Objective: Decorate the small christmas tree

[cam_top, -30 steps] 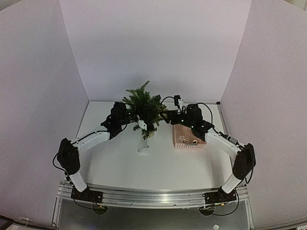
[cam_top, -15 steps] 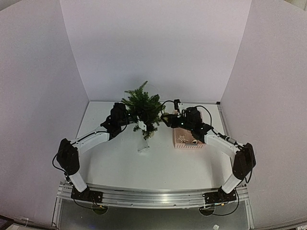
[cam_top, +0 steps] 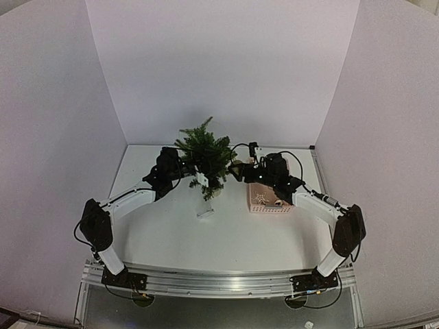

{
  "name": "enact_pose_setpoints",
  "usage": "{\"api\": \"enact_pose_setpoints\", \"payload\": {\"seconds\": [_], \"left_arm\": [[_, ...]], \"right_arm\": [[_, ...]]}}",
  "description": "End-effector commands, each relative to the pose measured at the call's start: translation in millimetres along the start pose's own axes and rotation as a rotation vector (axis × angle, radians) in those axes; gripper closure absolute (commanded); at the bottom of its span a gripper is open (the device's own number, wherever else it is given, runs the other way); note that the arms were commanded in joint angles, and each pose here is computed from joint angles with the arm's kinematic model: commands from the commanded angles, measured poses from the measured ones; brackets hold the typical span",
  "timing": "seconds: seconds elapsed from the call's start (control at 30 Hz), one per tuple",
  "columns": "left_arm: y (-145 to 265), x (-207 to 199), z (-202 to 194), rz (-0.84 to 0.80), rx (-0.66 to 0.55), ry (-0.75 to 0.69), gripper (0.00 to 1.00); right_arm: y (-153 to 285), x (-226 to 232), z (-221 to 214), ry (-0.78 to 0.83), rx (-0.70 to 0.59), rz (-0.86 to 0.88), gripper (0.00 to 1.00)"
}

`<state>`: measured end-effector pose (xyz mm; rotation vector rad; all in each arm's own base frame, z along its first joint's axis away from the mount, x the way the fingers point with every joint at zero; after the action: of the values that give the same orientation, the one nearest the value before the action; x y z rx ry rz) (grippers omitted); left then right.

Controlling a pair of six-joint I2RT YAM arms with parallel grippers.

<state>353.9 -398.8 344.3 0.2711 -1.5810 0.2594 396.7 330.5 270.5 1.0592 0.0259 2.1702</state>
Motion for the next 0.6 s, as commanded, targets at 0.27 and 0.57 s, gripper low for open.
{"api": "enact_pose_setpoints", "payload": {"seconds": [0.27, 0.57], "left_arm": [[26, 47, 8, 0.084, 0.0, -0.011, 0.14], [27, 48, 8, 0.08, -0.001, 0.002, 0.11]], "right_arm": [[69, 52, 64, 0.047, -0.212, 0.054, 0.09], [92, 42, 82, 0.008, -0.277, 0.007, 0.1]]}}
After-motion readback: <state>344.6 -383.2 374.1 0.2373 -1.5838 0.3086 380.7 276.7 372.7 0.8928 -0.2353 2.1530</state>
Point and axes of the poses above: each gripper's point midway between its finger pads, its own y axis back along the fingers, its own x axis along the line the jaws close on, z = x × y, the point moved 1 cm from there along y, back along the fingers, and after that the axes turned 10 degrees about -y, right-handed, at the moved point
